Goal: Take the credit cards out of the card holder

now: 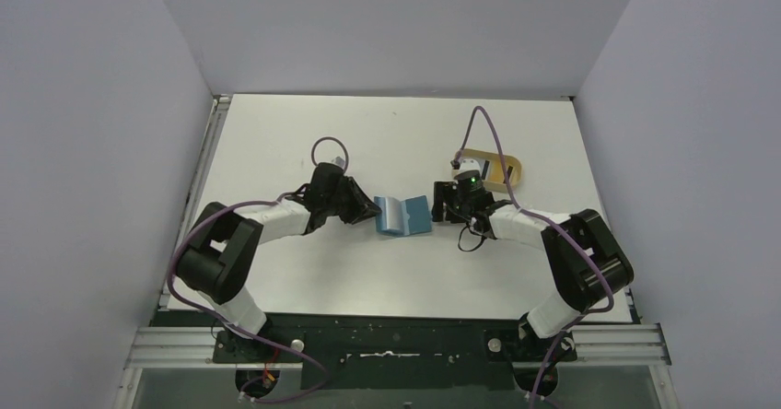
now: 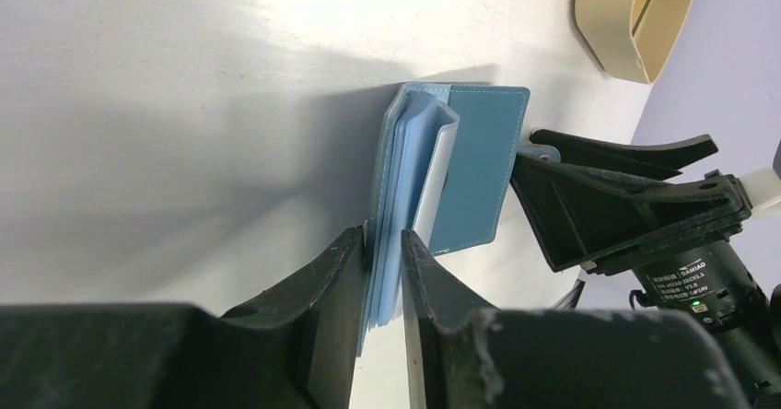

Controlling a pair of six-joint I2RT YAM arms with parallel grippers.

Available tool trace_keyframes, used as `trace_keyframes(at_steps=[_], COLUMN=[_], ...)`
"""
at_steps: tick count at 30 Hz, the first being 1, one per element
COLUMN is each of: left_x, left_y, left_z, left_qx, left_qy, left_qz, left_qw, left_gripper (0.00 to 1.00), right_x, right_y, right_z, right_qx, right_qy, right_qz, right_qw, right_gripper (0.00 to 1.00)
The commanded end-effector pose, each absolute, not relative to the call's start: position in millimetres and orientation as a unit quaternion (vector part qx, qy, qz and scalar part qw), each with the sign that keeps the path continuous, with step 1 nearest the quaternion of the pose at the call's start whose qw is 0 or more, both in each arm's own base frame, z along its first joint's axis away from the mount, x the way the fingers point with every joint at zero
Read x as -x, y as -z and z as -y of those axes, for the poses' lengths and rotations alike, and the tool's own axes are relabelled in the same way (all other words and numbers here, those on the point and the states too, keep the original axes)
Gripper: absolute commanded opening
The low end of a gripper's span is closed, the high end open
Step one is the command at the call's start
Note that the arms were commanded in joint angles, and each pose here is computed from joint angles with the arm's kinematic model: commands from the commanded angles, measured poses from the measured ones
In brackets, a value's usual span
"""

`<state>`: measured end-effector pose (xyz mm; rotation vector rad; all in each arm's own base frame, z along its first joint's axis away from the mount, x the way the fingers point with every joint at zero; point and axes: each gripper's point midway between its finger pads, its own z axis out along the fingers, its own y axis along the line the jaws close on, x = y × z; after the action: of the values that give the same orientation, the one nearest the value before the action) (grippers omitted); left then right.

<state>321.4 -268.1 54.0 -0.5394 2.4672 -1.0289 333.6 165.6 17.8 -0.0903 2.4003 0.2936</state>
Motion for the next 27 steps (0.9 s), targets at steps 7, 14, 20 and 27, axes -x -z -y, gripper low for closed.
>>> trace_keyframes(at_steps=[7,14,20,27], left_x=[-329.6,-330.8,-332.1,-328.9], left_y=[-76.6,-74.2,-75.7,-85.5], left_z=[261.7,265.0,273.4,267.1], left_qx=[0.188,0.186,0.180,0.149], left_qy=[0.385,0.389,0.402,0.367], left_qz=[-0.872,-0.872,-0.868,-0.885], left_qw=[0.235,0.233,0.230,0.243], left_gripper=[0.07,0.02,0.00,0.00], right_x=[-329.2,-329.9,-330.9,-334.6], right_y=[-8.6,-12.7,-16.8,-93.6], right_z=[-168.2,-169.9,-171.7,-194.9], right_qx=[0.038,0.042,0.046,0.114], right_qy=[-0.120,-0.124,-0.128,-0.158], right_qz=[-0.934,-0.932,-0.931,-0.902], right_qw=[0.334,0.337,0.339,0.385], right_gripper=[0.73,0.73,0.73,0.86])
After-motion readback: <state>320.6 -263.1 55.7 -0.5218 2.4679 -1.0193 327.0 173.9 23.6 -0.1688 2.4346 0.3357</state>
